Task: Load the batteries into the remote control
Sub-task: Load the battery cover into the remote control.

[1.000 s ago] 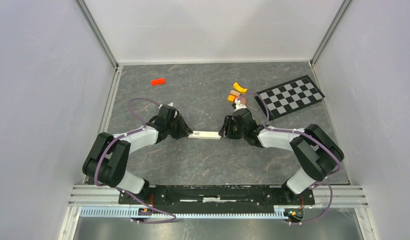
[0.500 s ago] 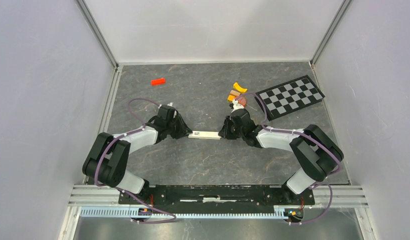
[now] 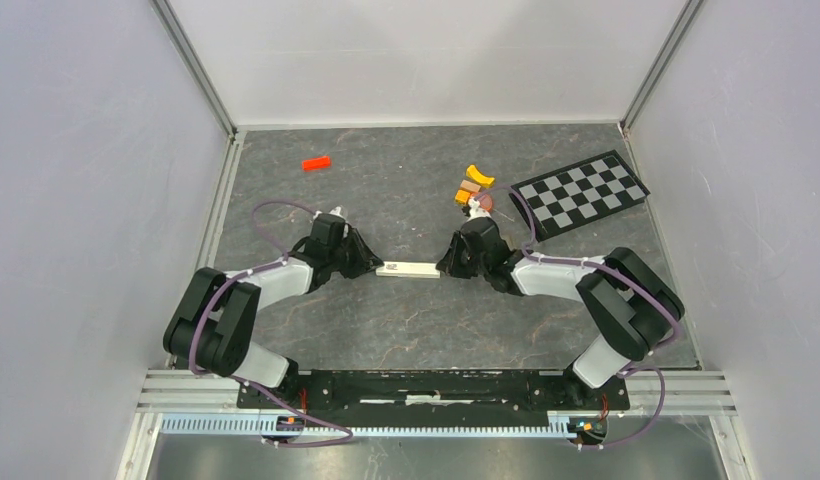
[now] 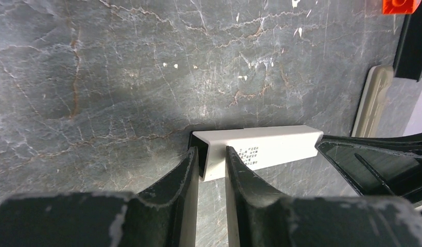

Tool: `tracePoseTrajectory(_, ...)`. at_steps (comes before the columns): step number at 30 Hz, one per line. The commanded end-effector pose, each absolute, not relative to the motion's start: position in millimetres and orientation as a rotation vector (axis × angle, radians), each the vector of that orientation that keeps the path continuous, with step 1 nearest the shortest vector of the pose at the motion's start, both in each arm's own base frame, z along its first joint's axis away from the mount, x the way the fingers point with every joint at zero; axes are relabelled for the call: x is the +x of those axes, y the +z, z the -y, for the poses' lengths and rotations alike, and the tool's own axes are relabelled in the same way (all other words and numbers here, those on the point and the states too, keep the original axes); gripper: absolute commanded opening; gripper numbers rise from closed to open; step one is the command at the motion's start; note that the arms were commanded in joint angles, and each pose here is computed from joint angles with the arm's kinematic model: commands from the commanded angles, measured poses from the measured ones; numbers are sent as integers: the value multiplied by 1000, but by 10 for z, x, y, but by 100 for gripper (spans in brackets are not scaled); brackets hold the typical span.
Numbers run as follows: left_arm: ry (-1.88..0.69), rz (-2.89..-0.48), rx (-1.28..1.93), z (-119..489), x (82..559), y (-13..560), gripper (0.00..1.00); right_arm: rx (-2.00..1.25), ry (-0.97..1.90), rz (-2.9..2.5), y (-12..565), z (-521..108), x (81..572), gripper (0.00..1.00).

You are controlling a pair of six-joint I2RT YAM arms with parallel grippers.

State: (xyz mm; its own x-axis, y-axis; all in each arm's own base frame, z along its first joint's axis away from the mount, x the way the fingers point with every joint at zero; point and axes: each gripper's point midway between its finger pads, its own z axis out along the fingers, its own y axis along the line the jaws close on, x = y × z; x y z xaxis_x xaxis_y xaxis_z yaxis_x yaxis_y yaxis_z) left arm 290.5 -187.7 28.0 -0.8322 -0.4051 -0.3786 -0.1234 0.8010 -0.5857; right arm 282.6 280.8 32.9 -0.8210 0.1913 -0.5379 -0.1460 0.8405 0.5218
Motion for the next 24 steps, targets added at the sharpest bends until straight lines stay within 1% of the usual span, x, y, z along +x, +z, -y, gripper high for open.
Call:
tracePoseTrajectory(1, -701, -2694, -481, 1779, 2396, -257, 11, 3, 728, -2638, -204, -2865, 2297, 3)
tracePoseTrajectory(4, -742, -2692, -510, 1824, 2387, -278, 8, 12, 746, -2652, -248, -2921, 2223, 3)
tracePoseTrajectory(8, -755, -2673, -512, 1852, 2447, -224, 7, -2, 746, -2650, -245, -2975, 2189, 4)
tracePoseTrajectory(10, -739, -2649, -501, 1855, 2542, -119, 8, -5, 687, -2608, -176, -2894, 2307, 8)
tracePoseTrajectory(11, -719, -2641, -487, 1850, 2598, -58, 9, -4, 632, -2578, -119, -2807, 2405, 12)
tracePoseTrajectory(14, -660, -2595, -443, 1829, 2816, 218, 19, -29, 564, -2478, 114, -2619, 2671, 26)
tracePoseTrajectory(16, -608, -2558, -420, 1793, 2949, 374, 30, -89, 550, -2408, 300, -2568, 2803, 34)
tracePoseTrajectory(17, -586, -2543, -403, 1780, 3016, 452, 37, -123, 544, -2384, 377, -2564, 2850, 40)
tracePoseTrajectory(18, -558, -2537, -398, 1752, 3056, 495, 43, -184, 544, -2354, 453, -2579, 2889, 43)
tracePoseTrajectory(20, -523, -2523, -391, 1706, 3138, 597, 50, -345, 536, -2306, 574, -2652, 2949, 47)
tracePoseTrajectory(23, -497, -2482, -384, 1654, 3261, 824, 60, -578, 505, -2265, 626, -2746, 3010, 62)
tracePoseTrajectory(24, -481, -2466, -379, 1630, 3290, 913, 64, -661, 522, -2237, 645, -2801, 3007, 70)
